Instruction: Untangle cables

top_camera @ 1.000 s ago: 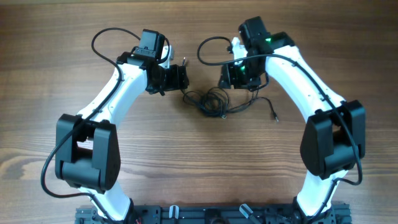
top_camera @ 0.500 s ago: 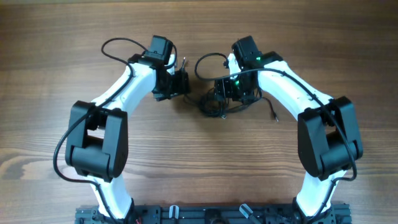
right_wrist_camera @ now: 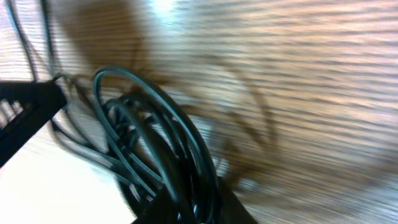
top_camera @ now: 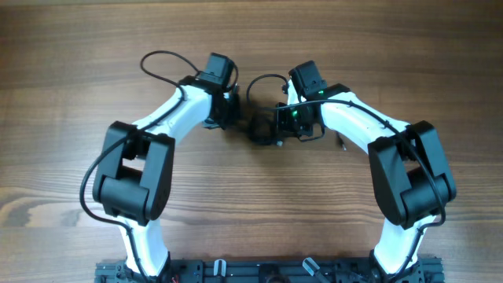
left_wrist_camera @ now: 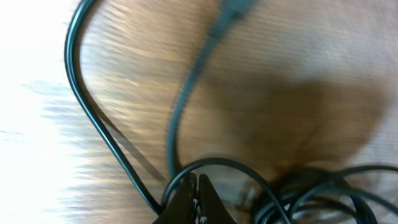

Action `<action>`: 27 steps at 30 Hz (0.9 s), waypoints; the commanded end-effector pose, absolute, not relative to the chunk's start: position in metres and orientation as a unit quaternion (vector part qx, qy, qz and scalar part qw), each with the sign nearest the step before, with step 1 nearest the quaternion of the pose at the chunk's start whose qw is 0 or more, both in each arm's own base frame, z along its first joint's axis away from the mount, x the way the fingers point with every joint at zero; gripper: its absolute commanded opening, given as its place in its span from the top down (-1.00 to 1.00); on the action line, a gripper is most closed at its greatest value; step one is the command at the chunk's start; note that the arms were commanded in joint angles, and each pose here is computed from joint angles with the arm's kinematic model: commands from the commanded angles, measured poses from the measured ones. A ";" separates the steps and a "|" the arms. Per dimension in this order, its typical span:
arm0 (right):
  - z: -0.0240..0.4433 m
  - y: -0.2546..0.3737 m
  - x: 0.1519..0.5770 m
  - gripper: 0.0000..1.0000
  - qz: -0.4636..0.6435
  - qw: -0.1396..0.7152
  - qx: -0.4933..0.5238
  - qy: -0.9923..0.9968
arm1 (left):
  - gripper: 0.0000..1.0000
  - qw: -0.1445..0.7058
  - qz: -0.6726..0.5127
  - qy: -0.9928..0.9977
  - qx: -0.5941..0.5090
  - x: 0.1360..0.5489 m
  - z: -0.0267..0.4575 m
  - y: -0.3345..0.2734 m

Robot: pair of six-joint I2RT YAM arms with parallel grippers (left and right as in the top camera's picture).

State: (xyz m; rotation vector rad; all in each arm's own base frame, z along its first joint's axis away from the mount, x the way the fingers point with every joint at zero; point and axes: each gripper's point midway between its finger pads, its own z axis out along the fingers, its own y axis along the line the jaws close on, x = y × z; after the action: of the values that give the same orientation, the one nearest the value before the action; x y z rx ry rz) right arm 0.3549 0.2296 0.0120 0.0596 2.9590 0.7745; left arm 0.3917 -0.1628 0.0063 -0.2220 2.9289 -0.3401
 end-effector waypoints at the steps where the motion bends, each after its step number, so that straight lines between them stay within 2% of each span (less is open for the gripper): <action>1: 0.012 0.253 0.346 0.71 0.293 0.017 0.029 0.956 | 0.87 0.092 -0.090 0.984 -0.124 0.400 -0.002 -0.123; 8: 0.021 0.296 0.348 0.76 0.316 0.062 -0.018 0.947 | 0.85 0.073 -0.140 0.974 -0.162 0.404 0.001 -0.103; 12: 0.015 0.292 0.352 0.87 0.279 0.087 -0.018 0.956 | 0.75 0.054 -0.265 0.960 -0.078 0.398 0.020 -0.136; 17: 0.015 0.290 0.353 0.91 0.275 0.091 -0.026 0.957 | 0.71 0.052 -0.288 0.954 -0.070 0.397 0.026 -0.143; 22: 0.013 0.287 0.351 0.91 0.269 0.086 -0.027 0.959 | 0.37 0.071 -0.337 0.939 -0.004 0.399 0.038 -0.160; 27: 0.013 0.287 0.351 0.91 0.269 0.086 -0.026 0.959 | 0.33 0.106 -0.325 0.936 0.078 0.401 0.038 -0.161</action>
State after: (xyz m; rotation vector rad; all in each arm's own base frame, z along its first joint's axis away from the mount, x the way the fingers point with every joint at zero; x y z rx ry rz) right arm 0.3507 0.2932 0.0243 -0.0758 2.8411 0.8491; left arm 0.4064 -0.1561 0.0374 0.0116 2.8088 -0.9512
